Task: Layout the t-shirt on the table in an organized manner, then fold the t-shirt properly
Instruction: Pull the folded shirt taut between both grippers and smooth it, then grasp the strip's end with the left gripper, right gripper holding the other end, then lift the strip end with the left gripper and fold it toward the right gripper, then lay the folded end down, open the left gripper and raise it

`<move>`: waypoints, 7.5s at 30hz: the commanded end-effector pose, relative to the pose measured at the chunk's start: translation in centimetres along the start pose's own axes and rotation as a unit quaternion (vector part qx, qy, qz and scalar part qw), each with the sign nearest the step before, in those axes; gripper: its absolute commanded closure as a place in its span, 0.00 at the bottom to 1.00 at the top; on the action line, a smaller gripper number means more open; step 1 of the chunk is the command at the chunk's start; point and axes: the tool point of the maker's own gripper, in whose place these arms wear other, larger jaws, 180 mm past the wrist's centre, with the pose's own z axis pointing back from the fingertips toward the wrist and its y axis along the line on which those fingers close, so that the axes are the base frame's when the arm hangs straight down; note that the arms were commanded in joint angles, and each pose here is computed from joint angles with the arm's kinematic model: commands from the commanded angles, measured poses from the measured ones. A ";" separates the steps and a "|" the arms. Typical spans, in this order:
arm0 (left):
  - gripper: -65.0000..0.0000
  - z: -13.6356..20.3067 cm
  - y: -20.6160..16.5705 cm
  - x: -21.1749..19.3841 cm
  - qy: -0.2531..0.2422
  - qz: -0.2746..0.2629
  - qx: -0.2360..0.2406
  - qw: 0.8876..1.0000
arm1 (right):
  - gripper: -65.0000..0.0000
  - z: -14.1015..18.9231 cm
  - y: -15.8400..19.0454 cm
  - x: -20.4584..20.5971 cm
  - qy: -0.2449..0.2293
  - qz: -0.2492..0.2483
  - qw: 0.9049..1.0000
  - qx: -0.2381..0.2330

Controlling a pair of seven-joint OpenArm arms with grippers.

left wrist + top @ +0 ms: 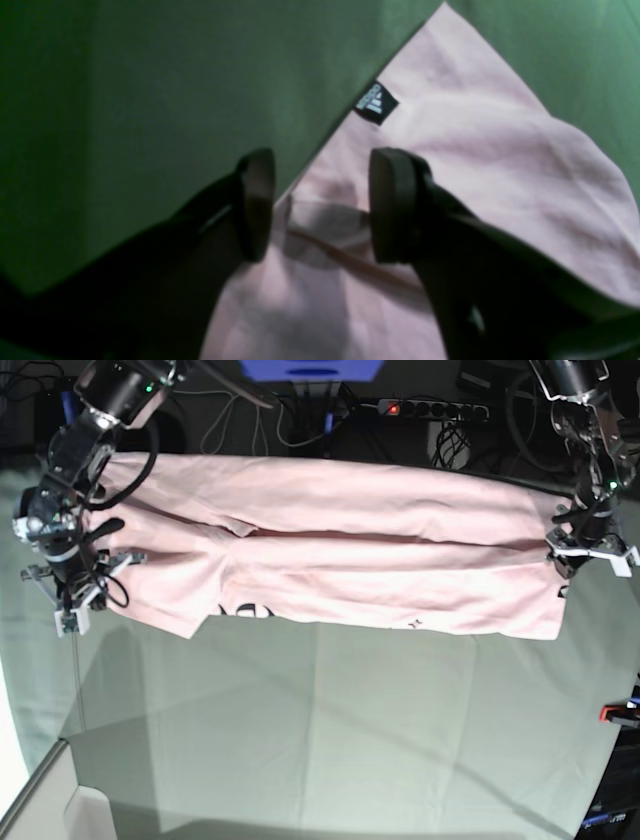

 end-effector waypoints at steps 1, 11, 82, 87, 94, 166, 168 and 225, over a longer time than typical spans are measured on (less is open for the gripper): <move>0.54 0.1 0.2 2.3 -0.031 -0.003 -0.003 1.000 | 1.00 0.5 -0.8 1.6 -0.028 0.005 1.000 -0.011; 0.54 0.9 2.6 3.8 -0.053 0.018 0.023 0.998 | 1.00 2.9 -3.1 -1.1 -0.014 -0.030 0.999 -0.040; 0.21 -1.9 -1.5 1.5 0.010 -0.049 -0.034 0.998 | 0.44 5.7 -4.4 -7.5 0.027 -0.128 0.988 -0.081; 0.21 -2.4 -0.7 -0.7 0.042 -0.048 -0.025 0.998 | 0.44 5.7 -4.4 -7.4 0.026 -0.128 0.988 -0.081; 0.63 -2.5 -1.0 -1.4 0.051 -0.053 -0.029 0.997 | 0.44 5.6 -4.4 -7.3 0.025 -0.128 0.988 -0.080; 0.94 13.5 -37.9 -18.6 0.033 -0.360 -0.377 0.852 | 0.44 5.8 -4.6 -7.3 0.025 -0.124 0.988 -0.083; 0.86 13.5 -37.9 -18.6 0.033 -0.360 -0.377 0.852 | 0.44 5.8 -4.6 -7.3 0.025 -0.124 0.988 -0.083; 1.00 15.6 -32.7 -22.5 0.096 -0.430 -0.380 0.813 | 0.44 5.8 -4.4 -7.9 0.043 -0.129 0.987 -0.081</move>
